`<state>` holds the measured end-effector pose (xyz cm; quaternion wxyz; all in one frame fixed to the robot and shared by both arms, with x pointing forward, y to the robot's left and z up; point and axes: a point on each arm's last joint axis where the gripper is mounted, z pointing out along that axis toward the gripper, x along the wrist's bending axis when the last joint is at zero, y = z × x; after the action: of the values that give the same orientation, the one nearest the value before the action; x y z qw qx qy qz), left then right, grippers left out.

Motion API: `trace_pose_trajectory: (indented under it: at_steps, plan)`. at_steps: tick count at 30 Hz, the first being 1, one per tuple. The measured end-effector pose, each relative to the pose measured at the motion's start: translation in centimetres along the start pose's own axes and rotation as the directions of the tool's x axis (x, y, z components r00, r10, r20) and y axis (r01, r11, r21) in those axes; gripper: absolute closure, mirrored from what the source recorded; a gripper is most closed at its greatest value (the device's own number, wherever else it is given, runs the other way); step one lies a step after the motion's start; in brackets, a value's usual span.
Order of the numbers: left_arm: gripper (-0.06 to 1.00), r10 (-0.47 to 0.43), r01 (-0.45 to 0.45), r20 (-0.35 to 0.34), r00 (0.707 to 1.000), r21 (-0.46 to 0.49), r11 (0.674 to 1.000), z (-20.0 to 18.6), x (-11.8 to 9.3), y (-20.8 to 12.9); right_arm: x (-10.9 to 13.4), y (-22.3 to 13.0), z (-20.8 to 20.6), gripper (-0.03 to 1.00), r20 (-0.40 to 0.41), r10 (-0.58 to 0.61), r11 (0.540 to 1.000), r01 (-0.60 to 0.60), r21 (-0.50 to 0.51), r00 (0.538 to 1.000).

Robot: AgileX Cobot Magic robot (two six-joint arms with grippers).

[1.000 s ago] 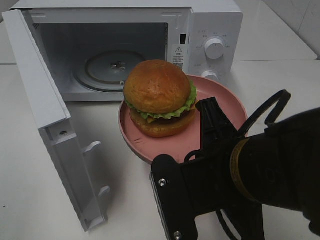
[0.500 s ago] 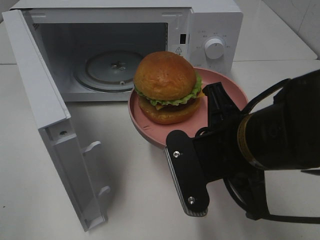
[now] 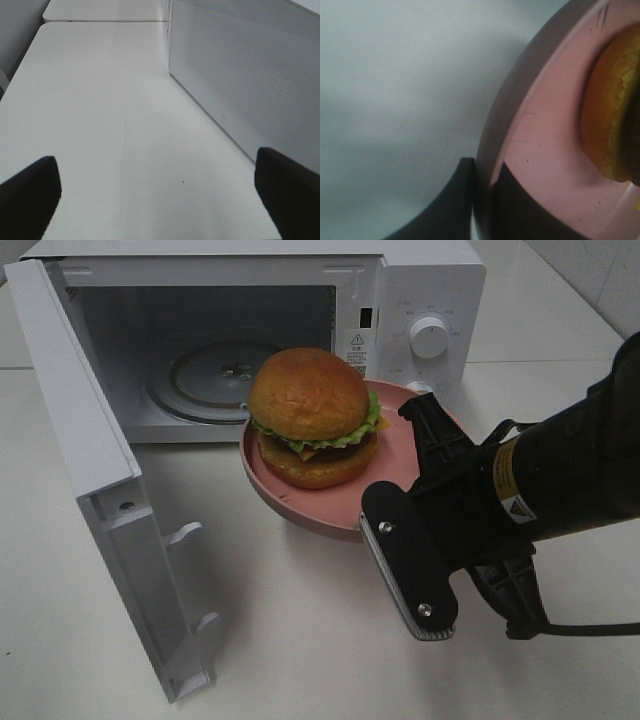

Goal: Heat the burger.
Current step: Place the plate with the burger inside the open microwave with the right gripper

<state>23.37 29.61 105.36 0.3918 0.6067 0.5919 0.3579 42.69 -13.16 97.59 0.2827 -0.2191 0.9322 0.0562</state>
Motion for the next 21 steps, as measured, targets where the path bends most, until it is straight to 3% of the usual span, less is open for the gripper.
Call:
trace_pose_trajectory:
  at_steps: [13, 21]
  plan:
    - [-0.05, 0.000, 0.000, 0.000, 1.000, 0.000, 1.000, 0.0, 0.0, 0.0, 0.0, -1.7, 0.4, 0.90, -0.060, -0.099, 0.992, 0.094, -0.083, 0.993]
    - [-0.05, 0.000, 0.000, 0.000, 1.000, 0.000, 1.000, 0.0, 0.0, 0.0, -0.1, -2.3, 0.4, 0.90, -0.056, -0.155, 0.978, 0.145, -0.153, 0.986]
